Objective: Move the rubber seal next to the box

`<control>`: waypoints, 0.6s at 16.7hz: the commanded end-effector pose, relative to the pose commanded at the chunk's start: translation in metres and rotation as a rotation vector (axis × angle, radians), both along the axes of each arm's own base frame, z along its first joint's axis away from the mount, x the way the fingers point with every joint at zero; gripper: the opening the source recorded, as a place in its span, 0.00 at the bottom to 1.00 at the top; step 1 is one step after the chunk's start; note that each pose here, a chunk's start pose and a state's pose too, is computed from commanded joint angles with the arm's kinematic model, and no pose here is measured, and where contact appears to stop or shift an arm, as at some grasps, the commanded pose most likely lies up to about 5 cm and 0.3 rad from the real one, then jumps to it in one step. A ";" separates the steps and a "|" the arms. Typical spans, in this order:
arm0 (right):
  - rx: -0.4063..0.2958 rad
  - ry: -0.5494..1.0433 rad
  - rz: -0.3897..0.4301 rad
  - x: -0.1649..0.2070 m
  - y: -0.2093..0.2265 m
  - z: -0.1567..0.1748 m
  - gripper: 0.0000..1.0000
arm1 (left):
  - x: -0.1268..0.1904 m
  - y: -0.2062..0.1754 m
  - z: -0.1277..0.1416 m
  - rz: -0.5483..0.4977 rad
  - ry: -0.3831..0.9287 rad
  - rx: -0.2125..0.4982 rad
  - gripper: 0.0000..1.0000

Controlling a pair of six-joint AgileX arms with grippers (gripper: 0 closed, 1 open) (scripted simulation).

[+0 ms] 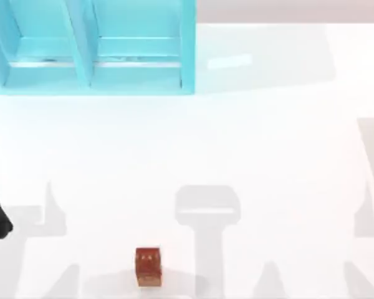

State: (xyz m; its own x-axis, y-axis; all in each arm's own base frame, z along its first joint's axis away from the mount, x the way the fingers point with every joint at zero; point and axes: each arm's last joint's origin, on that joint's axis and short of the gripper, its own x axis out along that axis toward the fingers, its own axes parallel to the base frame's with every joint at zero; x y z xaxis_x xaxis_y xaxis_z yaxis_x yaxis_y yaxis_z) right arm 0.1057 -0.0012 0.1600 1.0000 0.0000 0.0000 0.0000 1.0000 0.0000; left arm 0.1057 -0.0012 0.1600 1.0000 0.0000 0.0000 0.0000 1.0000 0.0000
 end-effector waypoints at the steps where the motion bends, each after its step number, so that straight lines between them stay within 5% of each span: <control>1: 0.000 0.000 0.000 0.000 0.000 0.000 1.00 | 0.000 0.000 0.000 0.000 0.000 0.000 1.00; 5: 0.040 0.041 0.013 0.000 0.001 0.011 1.00 | 0.000 0.000 0.000 0.000 0.000 0.000 1.00; 10: 0.219 0.252 0.060 0.016 0.009 0.067 1.00 | 0.000 0.000 0.000 0.000 0.000 0.000 1.00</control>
